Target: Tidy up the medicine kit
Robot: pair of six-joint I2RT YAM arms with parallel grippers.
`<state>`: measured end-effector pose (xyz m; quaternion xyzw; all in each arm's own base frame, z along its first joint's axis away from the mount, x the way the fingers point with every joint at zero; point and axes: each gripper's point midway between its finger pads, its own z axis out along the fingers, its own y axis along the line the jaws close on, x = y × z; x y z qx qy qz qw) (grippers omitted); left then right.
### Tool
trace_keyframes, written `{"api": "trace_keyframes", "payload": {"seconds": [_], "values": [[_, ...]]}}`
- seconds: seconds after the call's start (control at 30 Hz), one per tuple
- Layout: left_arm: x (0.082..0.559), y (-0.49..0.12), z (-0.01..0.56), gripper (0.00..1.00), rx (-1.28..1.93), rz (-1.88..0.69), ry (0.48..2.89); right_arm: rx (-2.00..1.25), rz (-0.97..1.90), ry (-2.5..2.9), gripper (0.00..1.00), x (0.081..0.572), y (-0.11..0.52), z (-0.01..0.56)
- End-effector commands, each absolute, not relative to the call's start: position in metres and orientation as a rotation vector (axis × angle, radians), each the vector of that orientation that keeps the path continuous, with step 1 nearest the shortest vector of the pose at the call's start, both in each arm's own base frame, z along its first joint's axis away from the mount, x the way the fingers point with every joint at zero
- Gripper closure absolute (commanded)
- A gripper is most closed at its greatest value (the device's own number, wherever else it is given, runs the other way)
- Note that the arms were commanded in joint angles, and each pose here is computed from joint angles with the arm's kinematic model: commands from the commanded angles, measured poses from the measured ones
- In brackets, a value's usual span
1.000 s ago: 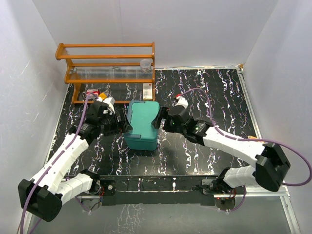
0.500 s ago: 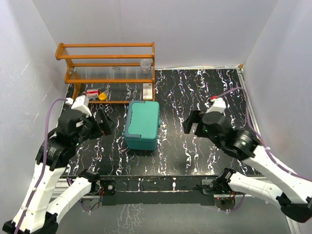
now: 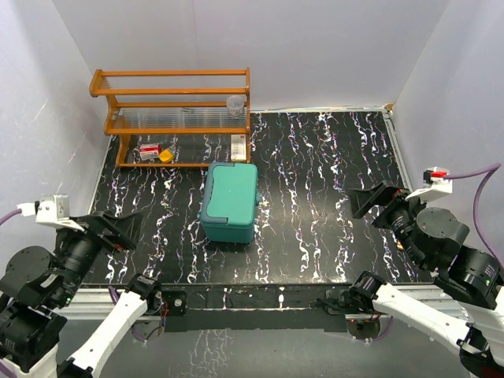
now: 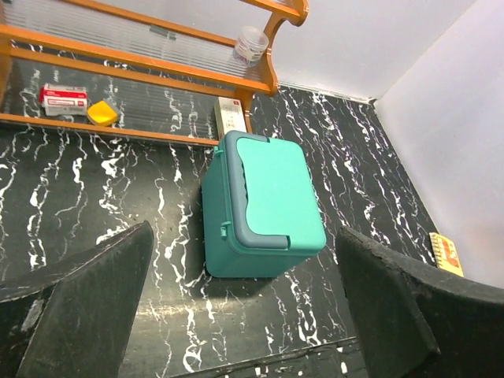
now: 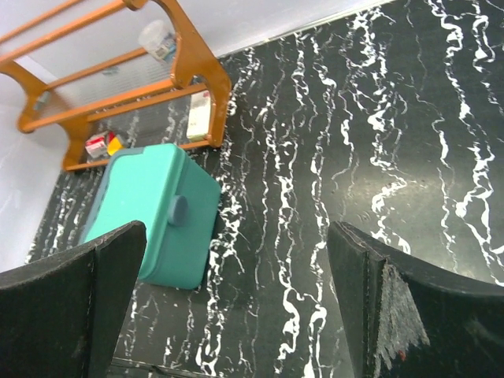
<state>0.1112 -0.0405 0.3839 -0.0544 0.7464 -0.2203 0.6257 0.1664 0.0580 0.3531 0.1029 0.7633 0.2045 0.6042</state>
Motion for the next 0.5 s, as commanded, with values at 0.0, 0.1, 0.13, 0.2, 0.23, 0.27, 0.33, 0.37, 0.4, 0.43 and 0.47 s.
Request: {"api": "trace_keyframes", "payload": {"seconds": [0.0, 0.1, 0.13, 0.2, 0.23, 0.27, 0.33, 0.37, 0.4, 0.43, 0.47], "values": [[0.1079, -0.0325, 0.3852, 0.01, -0.066, -0.427, 1.722, 0.257, 0.415, 1.751, 0.02, 0.1630, 0.0415, 0.3596], [0.1083, -0.0331, 0.3847, 0.01, -0.054, -0.422, 1.728, 0.268, 0.418, 1.738, 0.02, 0.1606, 0.0372, 0.3630], [0.1095, -0.0328, 0.3834, 0.01, -0.065, -0.421, 1.734, 0.275, 0.422, 1.736, 0.02, 0.1596, 0.0361, 0.3633], [0.1114, -0.0353, 0.3803, 0.01, -0.069, -0.432, 1.743, 0.279, 0.430, 1.732, 0.02, 0.1583, 0.0351, 0.3636], [0.1125, -0.0373, 0.3795, 0.01, -0.069, -0.442, 1.744, 0.283, 0.435, 1.729, 0.02, 0.1576, 0.0344, 0.3633], [0.1131, -0.0390, 0.3790, 0.01, -0.066, -0.450, 1.742, 0.287, 0.439, 1.729, 0.02, 0.1573, 0.0343, 0.3625], [0.1147, -0.0411, 0.3777, 0.01, -0.066, -0.461, 1.740, 0.286, 0.442, 1.731, 0.02, 0.1573, 0.0352, 0.3605], [0.1151, -0.0414, 0.3777, 0.01, -0.068, -0.463, 1.738, 0.288, 0.444, 1.731, 0.02, 0.1573, 0.0354, 0.3598], [0.1154, -0.0418, 0.3776, 0.01, -0.067, -0.465, 1.737, 0.288, 0.443, 1.731, 0.02, 0.1573, 0.0353, 0.3593], [0.1157, -0.0418, 0.3777, 0.01, -0.068, -0.465, 1.735, 0.288, 0.443, 1.732, 0.02, 0.1573, 0.0354, 0.3588], [0.1163, -0.0416, 0.3771, 0.01, -0.073, -0.465, 1.736, 0.288, 0.443, 1.733, 0.02, 0.1575, 0.0356, 0.3586]]}}
